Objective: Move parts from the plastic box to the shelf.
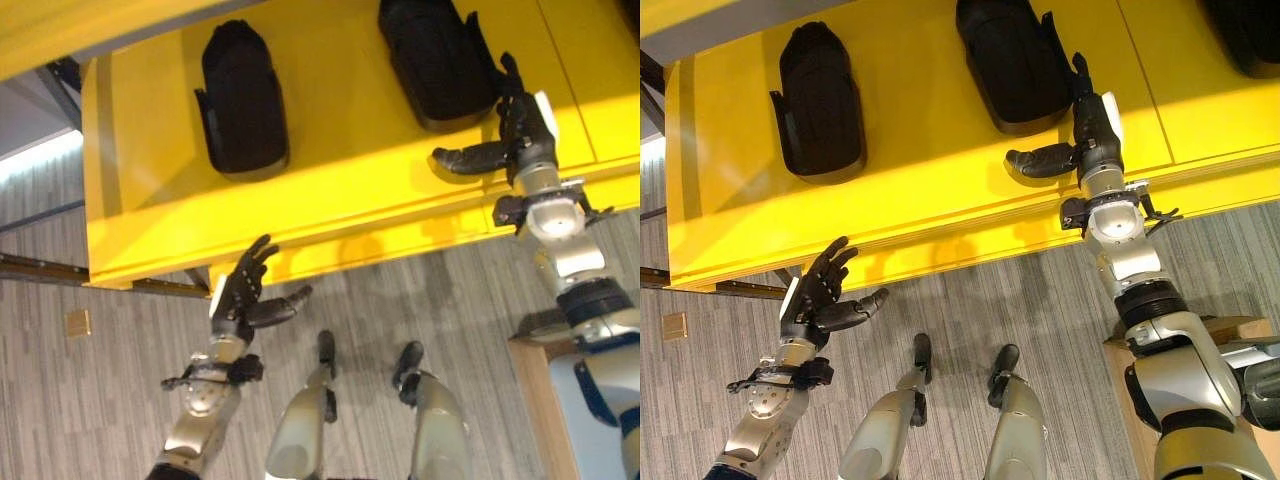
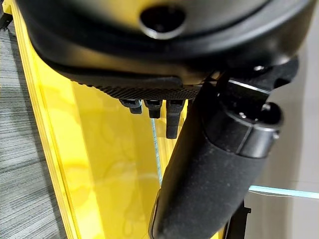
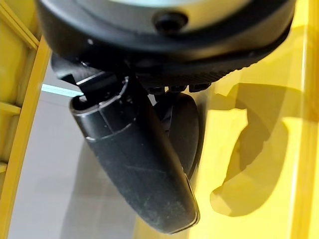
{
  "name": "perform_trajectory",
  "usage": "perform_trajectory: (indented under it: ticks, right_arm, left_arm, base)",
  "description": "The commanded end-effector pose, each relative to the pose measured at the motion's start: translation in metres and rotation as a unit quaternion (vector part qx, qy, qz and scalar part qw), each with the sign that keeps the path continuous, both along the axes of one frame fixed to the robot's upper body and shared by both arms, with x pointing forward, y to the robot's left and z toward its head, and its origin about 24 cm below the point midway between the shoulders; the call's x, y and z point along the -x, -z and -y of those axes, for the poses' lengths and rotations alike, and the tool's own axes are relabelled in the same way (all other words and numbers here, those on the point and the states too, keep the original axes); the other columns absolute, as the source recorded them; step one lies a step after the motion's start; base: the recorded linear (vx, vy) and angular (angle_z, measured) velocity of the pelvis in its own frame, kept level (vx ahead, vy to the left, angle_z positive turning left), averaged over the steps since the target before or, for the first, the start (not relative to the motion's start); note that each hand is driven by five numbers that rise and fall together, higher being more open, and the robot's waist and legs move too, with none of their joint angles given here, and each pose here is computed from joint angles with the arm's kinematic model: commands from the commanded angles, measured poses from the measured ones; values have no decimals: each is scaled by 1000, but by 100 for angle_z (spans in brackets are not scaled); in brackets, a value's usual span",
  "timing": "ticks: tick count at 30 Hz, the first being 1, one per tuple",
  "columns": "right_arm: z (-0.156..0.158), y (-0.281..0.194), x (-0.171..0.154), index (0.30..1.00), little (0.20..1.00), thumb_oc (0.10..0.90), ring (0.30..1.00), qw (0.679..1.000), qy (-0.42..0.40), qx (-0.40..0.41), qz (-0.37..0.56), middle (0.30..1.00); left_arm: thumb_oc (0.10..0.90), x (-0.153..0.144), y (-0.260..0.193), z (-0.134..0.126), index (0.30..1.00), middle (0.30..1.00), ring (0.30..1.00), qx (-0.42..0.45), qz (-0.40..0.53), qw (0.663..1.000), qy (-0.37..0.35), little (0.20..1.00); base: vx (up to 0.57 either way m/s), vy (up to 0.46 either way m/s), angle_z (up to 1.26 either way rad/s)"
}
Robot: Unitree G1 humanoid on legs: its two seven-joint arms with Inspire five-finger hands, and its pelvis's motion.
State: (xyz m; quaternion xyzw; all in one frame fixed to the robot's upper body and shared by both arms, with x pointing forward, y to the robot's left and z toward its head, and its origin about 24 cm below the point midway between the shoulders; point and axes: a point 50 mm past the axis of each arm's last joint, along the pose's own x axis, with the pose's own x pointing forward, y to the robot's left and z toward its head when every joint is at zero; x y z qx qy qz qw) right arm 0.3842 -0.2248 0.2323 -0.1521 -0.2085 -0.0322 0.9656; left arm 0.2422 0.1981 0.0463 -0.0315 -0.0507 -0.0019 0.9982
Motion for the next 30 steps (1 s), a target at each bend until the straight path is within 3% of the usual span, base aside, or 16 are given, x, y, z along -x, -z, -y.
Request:
perform_trajectory:
  ticks: [1,24,30]
  right_arm:
    - [-20,-58,13,1000,1000,900,1000,990,-58,-16,127,1000]
    - [-16,-59,17,1000,1000,900,1000,989,-50,-22,140,1000]
    - [-12,-79,29,1000,1000,900,1000,980,-40,-28,193,1000]
  left_arm:
    - [900,10,-14,-1,1000,1000,1000,13,35,999,10,1000]
    - [900,10,-15,-5,1000,1000,1000,9,36,999,3,1000]
    - [900,10,-17,-6,1000,1000,1000,8,41,999,-2,1000]
  base:
    - [0,0,0]
    - [0,0,0]
    - [6,2,0]
